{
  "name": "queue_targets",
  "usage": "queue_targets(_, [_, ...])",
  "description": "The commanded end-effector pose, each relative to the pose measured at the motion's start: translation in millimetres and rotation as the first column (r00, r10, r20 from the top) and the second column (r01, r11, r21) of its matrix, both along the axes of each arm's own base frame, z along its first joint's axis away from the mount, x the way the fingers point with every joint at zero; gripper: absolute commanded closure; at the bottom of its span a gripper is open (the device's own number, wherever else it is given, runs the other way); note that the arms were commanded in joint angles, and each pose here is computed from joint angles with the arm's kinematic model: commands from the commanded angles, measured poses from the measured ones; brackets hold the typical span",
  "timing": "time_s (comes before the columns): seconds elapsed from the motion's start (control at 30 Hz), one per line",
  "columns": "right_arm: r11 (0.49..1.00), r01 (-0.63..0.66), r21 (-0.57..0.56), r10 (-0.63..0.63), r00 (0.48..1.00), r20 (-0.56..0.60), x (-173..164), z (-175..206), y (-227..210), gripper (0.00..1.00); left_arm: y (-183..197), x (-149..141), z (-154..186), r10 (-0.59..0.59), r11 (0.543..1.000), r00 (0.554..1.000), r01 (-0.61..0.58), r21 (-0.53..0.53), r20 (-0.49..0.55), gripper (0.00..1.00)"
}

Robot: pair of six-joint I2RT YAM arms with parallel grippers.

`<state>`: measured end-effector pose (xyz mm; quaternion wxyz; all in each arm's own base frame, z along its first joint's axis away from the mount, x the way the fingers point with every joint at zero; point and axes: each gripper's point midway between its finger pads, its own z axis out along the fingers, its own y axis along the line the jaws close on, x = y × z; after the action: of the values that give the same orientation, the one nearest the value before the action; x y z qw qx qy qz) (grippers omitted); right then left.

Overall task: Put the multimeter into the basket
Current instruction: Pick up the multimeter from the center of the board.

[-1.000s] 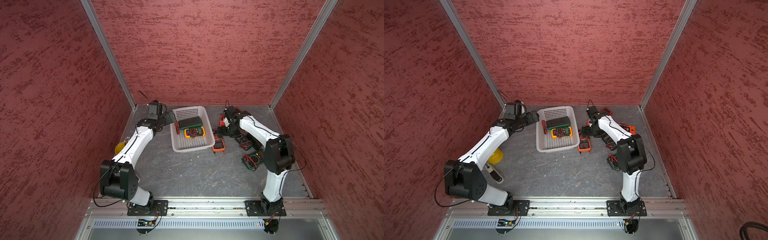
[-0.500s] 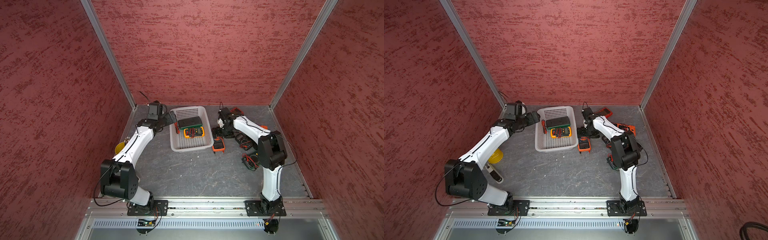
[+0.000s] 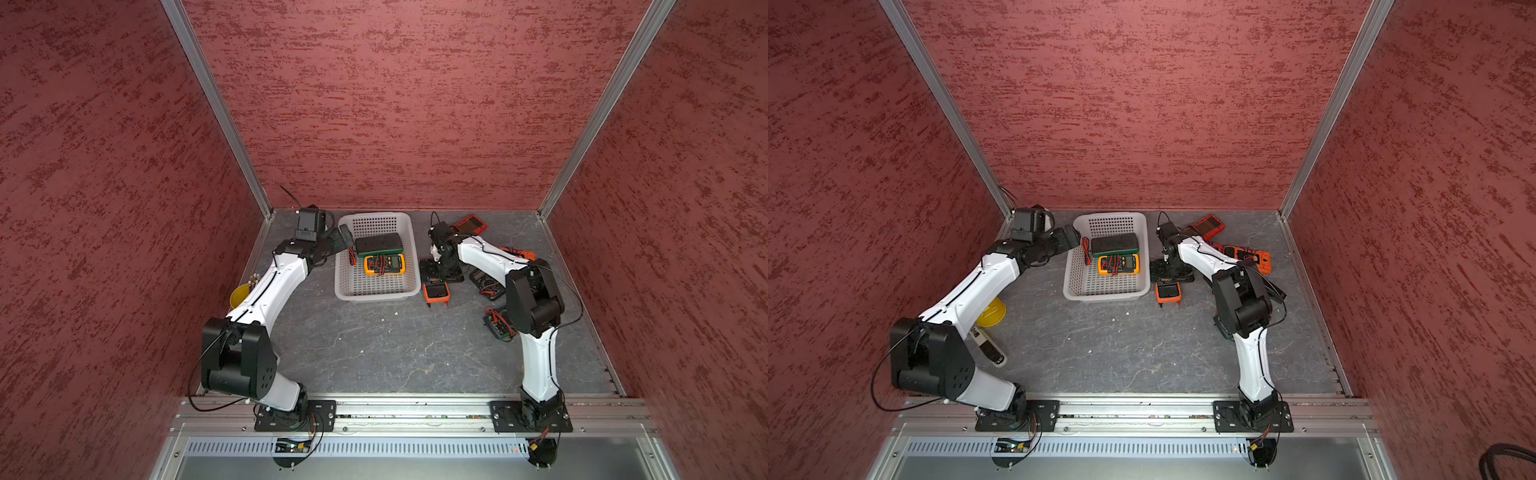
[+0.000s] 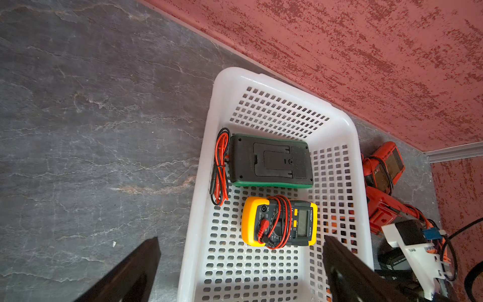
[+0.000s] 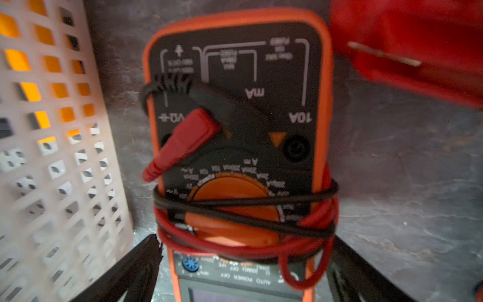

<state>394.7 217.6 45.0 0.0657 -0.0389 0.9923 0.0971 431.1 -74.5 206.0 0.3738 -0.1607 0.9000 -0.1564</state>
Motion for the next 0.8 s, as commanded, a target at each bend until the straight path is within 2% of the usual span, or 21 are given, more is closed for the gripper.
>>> queue_targets(0.0, [0.995, 0.026, -0.095, -0.027, 1.0, -0.012, -3.0, -22.1, -12.5, 0.01, 4.1, 0.1, -9.8, 0.02, 1.0, 0.999, -0.02, -0.005, -0.028, 0.0])
queue_targets(0.2, [0.993, -0.002, -0.115, 0.006, 0.999, 0.036, 2.7, -22.2, -15.8, 0.05, 4.6, -0.2, -8.2, 0.031, 0.999, 0.999, -0.032, -0.017, -0.03, 0.0])
queue_targets(0.3, [0.991, -0.025, -0.129, 0.033, 0.998, 0.059, 7.2, -21.7, -17.3, 0.15, 5.0, -0.2, -8.9, 0.039, 0.999, 0.999, -0.04, -0.03, -0.035, 0.0])
queue_targets(0.47, [0.99, -0.053, -0.128, 0.07, 0.988, 0.137, 16.9, 0.2, -16.1, 0.61, 8.4, -1.1, -7.9, 0.059, 0.997, 0.997, -0.061, -0.054, -0.041, 0.0])
queue_targets(0.57, [0.991, -0.062, -0.118, 0.087, 0.971, 0.224, 24.7, 29.5, -15.7, 0.84, 12.1, -4.8, -6.3, 0.08, 0.994, 0.996, -0.083, -0.066, -0.045, 0.0])
queue_targets(0.67, [0.992, -0.063, -0.11, 0.095, 0.944, 0.317, 32.3, 65.0, -16.2, 1.0, 14.3, -8.6, -3.8, 0.091, 0.992, 0.995, -0.095, -0.077, -0.045, 0.0])
queue_targets(0.77, [0.992, -0.052, -0.114, 0.094, 0.91, 0.404, 38.3, 99.6, -20.2, 1.0, 16.2, -11.3, -1.7, 0.102, 0.99, 0.994, -0.106, -0.098, -0.045, 0.0])
